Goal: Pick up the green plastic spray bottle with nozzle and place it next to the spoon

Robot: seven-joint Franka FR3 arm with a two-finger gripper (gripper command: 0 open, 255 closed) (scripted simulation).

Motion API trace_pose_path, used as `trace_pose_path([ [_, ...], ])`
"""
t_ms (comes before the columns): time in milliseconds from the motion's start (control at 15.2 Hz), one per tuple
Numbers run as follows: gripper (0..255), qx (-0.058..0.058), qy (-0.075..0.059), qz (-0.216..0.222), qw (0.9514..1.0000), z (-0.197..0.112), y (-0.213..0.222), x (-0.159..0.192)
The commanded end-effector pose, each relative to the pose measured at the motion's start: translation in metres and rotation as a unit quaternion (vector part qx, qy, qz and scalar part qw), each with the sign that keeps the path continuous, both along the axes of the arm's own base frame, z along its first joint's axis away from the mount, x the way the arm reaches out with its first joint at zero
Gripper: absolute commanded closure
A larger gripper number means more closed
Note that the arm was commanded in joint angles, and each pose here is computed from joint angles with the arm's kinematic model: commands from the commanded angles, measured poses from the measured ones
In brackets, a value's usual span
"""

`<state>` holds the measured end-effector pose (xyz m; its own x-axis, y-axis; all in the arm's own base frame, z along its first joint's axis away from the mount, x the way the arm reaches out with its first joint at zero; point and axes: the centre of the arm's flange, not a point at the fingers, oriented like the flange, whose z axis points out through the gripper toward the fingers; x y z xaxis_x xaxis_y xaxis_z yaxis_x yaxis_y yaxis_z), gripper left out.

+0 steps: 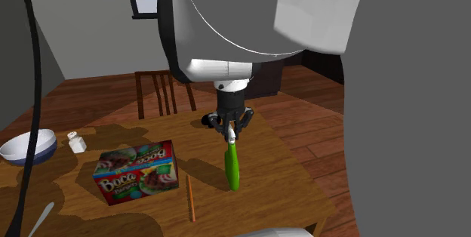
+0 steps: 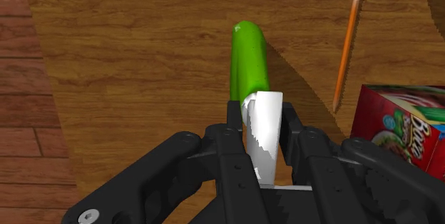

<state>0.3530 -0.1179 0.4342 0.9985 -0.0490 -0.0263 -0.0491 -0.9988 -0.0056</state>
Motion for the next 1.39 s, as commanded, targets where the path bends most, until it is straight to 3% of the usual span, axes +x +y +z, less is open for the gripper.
trace_pose_path([
  [0,255,0.000,0.000,0.000,1.0000,0.010,0.000,0.000],
  [1320,255,0.000,0.000,0.000,1.0000,0.116,0.000,0.000],
])
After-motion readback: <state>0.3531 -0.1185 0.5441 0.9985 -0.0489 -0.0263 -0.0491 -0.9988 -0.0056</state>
